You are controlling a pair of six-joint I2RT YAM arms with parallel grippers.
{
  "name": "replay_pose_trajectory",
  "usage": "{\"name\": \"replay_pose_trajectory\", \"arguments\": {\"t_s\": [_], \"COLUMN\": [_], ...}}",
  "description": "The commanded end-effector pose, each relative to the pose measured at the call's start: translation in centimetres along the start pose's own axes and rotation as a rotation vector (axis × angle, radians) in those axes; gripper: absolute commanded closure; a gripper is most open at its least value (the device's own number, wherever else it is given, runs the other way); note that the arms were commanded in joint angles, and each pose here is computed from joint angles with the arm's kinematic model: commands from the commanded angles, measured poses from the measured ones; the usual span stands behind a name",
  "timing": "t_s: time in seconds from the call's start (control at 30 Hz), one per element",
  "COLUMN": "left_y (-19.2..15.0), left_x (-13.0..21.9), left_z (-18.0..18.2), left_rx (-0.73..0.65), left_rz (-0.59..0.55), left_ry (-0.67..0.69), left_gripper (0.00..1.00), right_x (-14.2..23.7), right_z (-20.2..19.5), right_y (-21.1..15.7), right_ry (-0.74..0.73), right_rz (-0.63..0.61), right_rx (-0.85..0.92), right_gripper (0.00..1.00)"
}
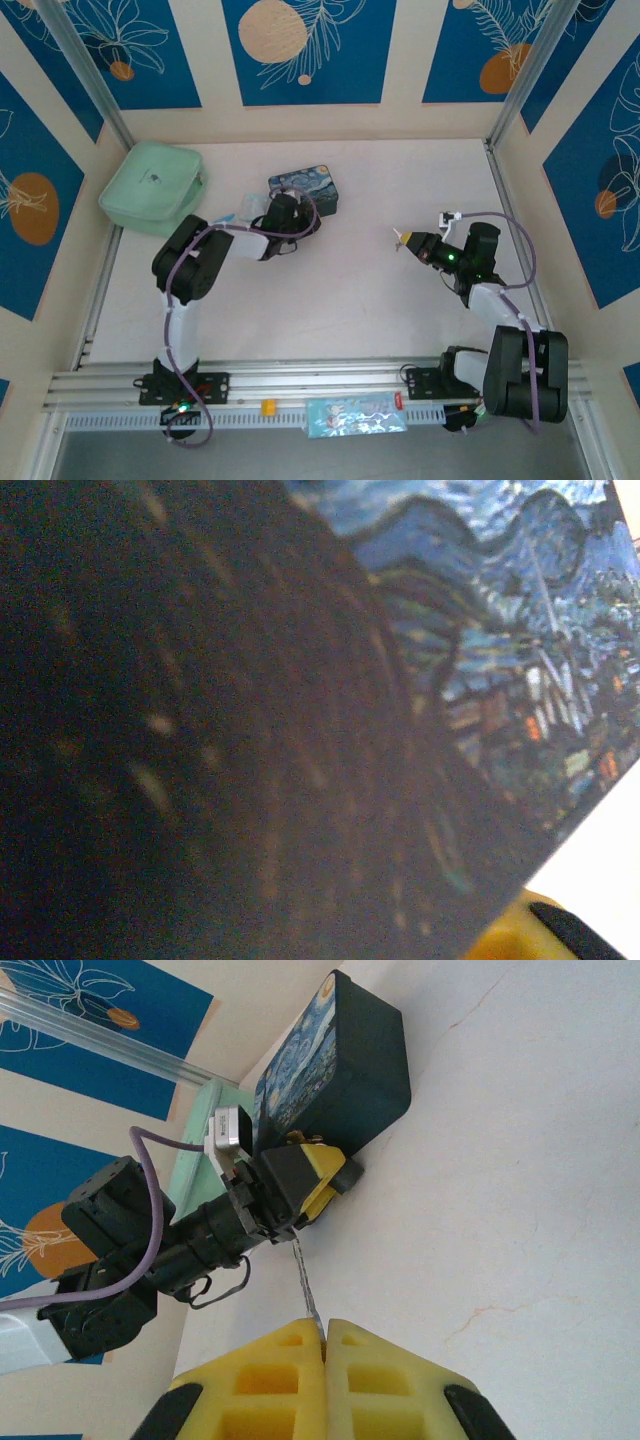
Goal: Unlock a padlock with a key
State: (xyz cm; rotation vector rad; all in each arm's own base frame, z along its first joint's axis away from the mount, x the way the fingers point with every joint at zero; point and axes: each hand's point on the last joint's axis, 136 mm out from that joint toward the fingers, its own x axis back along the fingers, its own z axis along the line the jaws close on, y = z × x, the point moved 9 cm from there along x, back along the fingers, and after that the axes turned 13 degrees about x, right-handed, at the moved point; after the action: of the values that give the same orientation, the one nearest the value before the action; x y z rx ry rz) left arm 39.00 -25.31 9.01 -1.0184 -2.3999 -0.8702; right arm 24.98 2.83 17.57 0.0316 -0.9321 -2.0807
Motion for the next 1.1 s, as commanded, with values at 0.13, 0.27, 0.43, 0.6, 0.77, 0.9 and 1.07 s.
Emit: {"name": "replay_pose_trajectory", "arguments": {"t_s": [0.13, 0.27, 0.43, 0.6, 0.77, 0.9, 1.07], "left_y": [-1.9, -2.4, -2.2, -1.8, -1.3, -0.9, -0.8], "left_x": [-1.4, -2.2, -2.5, -1.6, -0.3, 0.9, 1.8], "left_z": [0.7, 0.4, -0.3, -1.2, -1.6, -2.4, -2.8], "left_rx": [-0.079, -0.089, -0.081, -0.051, 0.070, 0.154, 0.278], "left_rz": [-0.098, -0.106, -0.108, -0.073, 0.017, 0.072, 0.137], "left_ry": [0.088, 0.083, 0.038, -0.022, -0.126, -0.210, -0.300], "left_gripper": [0.69, 0.73, 0.90, 1.00, 1.00, 1.00, 1.00], "right_x": [0.0, 0.0, 0.0, -0.1, -0.7, -1.8, -3.6], "right_z": [0.5, 0.4, 0.4, 0.1, -0.3, -0.2, -0.1], "right_y": [0.2, 0.3, 0.2, 0.0, -0.1, -0.2, -1.1], "right_ry": [0.004, 0.005, 0.000, -0.005, 0.018, 0.048, 0.079], "right_rz": [-0.008, -0.009, -0.007, -0.002, 0.014, 0.043, 0.089], "right_rx": [0.023, 0.026, 0.029, 0.025, 0.006, 0.011, -0.003], "right_gripper": [1.00, 1.00, 1.00, 1.00, 1.00, 1.00, 1.00]}}
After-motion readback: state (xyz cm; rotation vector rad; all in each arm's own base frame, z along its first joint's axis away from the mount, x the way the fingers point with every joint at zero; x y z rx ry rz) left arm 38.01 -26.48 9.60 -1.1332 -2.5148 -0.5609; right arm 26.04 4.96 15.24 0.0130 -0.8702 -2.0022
